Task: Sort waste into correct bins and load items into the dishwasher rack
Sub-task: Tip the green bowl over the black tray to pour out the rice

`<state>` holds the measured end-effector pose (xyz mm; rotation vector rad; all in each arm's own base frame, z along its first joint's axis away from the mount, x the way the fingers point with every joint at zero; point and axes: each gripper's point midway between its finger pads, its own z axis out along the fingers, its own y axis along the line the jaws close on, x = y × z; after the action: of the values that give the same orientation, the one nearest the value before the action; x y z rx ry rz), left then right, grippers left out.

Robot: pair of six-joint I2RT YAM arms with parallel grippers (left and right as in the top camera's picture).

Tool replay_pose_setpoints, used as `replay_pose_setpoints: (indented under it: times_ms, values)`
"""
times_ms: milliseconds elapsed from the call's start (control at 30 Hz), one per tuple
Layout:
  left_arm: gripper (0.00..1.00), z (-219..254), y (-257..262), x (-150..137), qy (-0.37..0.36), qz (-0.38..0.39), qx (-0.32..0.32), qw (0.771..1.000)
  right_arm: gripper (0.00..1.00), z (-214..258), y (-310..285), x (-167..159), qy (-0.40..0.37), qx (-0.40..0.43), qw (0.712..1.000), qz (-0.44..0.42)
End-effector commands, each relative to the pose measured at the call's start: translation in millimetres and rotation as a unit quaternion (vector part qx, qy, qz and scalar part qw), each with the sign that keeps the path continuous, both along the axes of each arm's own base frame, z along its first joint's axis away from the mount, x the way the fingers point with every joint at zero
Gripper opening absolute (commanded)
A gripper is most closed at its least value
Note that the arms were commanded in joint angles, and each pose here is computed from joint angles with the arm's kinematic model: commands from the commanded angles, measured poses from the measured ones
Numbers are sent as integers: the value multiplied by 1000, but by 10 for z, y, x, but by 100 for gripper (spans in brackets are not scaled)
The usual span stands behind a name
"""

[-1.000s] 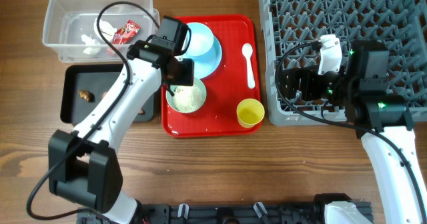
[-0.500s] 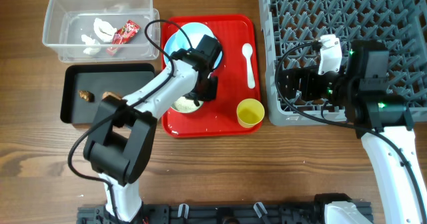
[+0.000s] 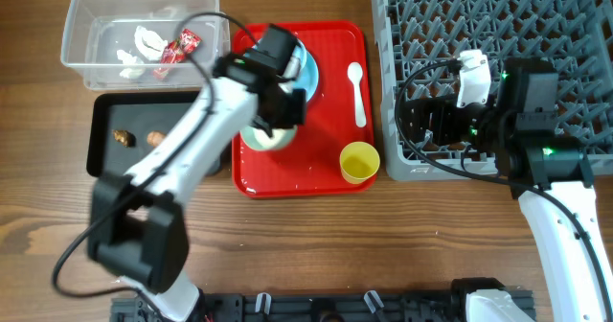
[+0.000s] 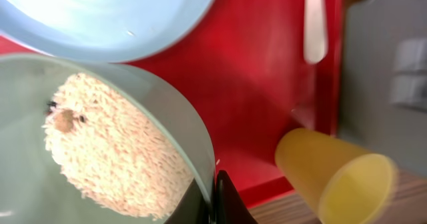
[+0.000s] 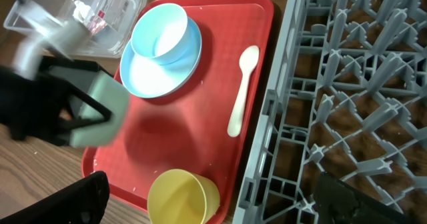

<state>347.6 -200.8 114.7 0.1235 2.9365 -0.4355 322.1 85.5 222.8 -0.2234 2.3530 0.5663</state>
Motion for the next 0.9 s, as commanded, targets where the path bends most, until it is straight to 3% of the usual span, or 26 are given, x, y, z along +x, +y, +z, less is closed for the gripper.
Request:
replay_pose_setpoints:
  times_ms: [0, 200, 300, 400, 500, 633, 867]
  values:
    - [4, 376, 525, 211, -24, 60, -43, 997, 100, 78, 37, 31, -8, 10, 1000, 5]
    - [4, 584, 1151, 335, -19, 53, -219, 974, 100, 87, 36, 41, -11, 10, 1000, 5]
    - [4, 572, 1412, 303, -12, 67, -254, 965, 100, 98, 37, 52, -15, 10, 1000, 5]
    - [4, 625, 1442, 273, -20, 39, -332, 942, 100, 104, 37, 58, -17, 10, 1000, 5]
    - [4, 416, 1538, 233, -8, 52, -377, 925, 100, 101, 37, 54, -15, 10, 1000, 5]
    - [4, 352, 1743, 214, -30, 87, -465, 881, 100, 101, 37, 54, -15, 10, 1000, 5]
    - [4, 661, 2002, 304, -87, 130, -586, 795, 100, 101, 37, 54, -15, 10, 1000, 5]
